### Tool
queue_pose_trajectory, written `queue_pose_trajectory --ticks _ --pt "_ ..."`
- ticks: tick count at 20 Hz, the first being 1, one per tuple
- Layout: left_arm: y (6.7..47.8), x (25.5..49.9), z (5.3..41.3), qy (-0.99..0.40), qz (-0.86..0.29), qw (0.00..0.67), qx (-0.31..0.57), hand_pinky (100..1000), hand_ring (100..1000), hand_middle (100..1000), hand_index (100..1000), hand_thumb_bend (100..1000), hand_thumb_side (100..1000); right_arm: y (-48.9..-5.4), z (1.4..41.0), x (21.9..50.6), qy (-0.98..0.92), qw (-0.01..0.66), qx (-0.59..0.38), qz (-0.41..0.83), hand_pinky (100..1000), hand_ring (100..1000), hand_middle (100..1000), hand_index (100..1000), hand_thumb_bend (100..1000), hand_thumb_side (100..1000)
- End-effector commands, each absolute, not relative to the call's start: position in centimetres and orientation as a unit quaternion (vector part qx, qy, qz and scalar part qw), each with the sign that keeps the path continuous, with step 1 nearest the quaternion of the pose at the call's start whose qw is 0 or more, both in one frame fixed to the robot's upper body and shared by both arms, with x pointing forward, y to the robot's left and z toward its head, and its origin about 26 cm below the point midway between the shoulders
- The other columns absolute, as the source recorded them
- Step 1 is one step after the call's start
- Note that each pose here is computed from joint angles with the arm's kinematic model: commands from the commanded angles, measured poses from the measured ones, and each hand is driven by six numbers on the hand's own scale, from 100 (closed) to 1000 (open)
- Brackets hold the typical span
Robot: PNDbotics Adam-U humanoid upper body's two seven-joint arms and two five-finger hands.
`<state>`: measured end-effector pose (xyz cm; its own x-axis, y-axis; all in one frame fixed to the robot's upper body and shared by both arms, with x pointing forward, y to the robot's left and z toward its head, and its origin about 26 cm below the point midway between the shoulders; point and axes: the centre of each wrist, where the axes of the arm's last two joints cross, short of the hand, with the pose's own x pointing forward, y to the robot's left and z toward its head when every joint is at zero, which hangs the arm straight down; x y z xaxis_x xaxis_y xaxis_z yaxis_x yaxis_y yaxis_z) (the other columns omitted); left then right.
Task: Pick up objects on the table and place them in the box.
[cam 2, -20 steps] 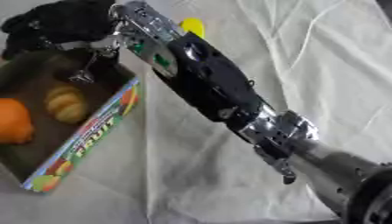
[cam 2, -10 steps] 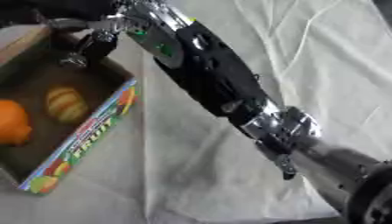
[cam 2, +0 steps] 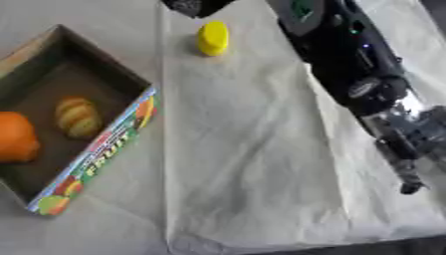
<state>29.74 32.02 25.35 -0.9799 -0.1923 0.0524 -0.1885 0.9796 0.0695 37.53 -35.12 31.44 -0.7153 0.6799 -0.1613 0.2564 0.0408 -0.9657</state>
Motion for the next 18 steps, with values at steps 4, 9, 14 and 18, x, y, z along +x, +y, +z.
queue_pose_trajectory --ticks 4,9,14,18 --pt "32.4 29.3 26.3 -0.993 -0.043 0.017 0.106 830 818 769 879 185 285 -40.0 31.7 36.1 -0.657 0.202 -0.396 0.609 908 1000 840 959 100 100" --pt "32.5 29.3 26.2 -0.993 -0.041 0.018 0.107 830 818 769 879 180 290 -41.1 30.5 35.9 -0.636 0.217 -0.399 0.624 911 1000 843 960 100 161" --pt "32.5 29.3 26.2 -0.993 -0.039 0.018 0.107 831 819 770 879 179 292 -41.5 30.1 36.1 -0.627 0.223 -0.399 0.631 919 1000 838 979 100 195" --pt "32.4 29.3 26.2 -0.994 -0.038 0.018 0.104 830 818 769 879 172 295 -42.1 30.1 36.9 -0.617 0.236 -0.418 0.624 926 1000 834 984 100 192"
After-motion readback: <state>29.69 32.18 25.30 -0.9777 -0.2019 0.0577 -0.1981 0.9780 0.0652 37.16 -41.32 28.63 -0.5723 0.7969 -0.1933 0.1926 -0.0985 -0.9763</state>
